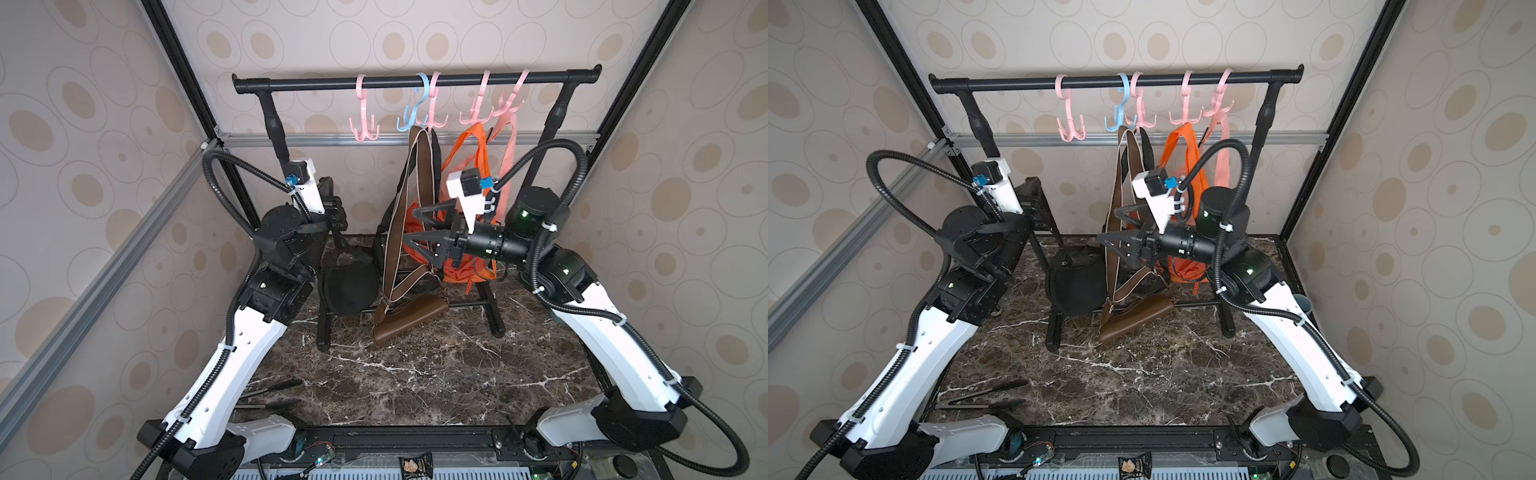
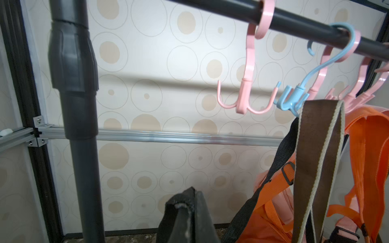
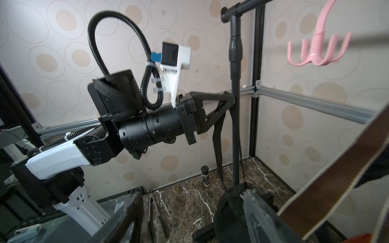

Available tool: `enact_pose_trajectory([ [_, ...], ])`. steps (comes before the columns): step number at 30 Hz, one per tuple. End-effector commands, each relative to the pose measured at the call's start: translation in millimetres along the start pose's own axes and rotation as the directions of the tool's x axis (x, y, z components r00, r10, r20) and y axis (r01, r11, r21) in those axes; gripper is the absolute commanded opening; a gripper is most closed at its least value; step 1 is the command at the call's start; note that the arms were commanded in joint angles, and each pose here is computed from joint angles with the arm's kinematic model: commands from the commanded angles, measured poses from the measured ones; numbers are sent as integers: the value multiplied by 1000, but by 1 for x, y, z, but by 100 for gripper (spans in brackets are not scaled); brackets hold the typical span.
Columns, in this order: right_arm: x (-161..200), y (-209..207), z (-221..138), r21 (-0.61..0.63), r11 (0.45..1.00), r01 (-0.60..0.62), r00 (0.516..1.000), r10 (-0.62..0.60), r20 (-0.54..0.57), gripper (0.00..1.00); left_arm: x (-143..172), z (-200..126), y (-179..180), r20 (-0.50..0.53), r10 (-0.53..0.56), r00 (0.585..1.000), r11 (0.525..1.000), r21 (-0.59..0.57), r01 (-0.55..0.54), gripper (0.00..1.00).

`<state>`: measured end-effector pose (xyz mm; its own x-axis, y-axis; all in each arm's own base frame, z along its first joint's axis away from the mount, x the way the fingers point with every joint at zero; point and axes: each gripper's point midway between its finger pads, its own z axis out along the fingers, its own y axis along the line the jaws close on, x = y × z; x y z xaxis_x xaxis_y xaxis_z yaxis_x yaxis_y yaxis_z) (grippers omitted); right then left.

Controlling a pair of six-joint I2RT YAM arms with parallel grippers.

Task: Hang the bag on a hook
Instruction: Pick up the bag from the center of the board.

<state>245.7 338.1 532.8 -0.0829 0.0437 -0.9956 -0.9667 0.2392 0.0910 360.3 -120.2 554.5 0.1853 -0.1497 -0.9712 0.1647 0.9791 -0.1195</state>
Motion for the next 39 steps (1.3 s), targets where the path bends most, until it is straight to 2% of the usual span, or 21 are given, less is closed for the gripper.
enact_pose_trajectory([
  [1,24,11,28,-87,995,47,995,-54,-86,77,-31,-6,0,16,19,1000,1000,0,-19,0],
  [7,43,-6,76,-90,987,135,983,-145,-117,77,-61,-6,-12,30,-13,999,998,64,11,0],
  [15,46,-33,118,-70,982,176,978,-183,-97,76,-72,-14,-19,20,-10,1000,994,112,8,0],
  [18,33,-34,113,-19,973,231,969,-232,-83,75,-74,-22,-16,22,2,1000,994,109,-4,0],
  [19,39,-35,112,-9,972,236,967,-236,-92,75,-73,-24,-14,24,10,1000,995,101,-12,0],
  [23,28,-22,96,13,956,292,956,-292,-37,77,-75,-29,-8,38,24,999,997,75,-27,0],
  [29,39,-22,114,-47,959,280,955,-283,-84,76,-78,-25,-20,27,-1,1000,991,134,-2,0],
  [32,42,-16,120,-89,958,274,958,-280,-59,76,-78,-26,-19,27,-1,1000,991,132,-3,0],
  [37,41,-18,130,-109,954,278,956,-287,-69,69,-79,-28,-19,29,-2,1000,991,136,-2,0],
  [39,43,-17,131,-124,955,268,957,-279,-81,59,-80,-28,-19,32,0,999,991,132,-4,0],
])
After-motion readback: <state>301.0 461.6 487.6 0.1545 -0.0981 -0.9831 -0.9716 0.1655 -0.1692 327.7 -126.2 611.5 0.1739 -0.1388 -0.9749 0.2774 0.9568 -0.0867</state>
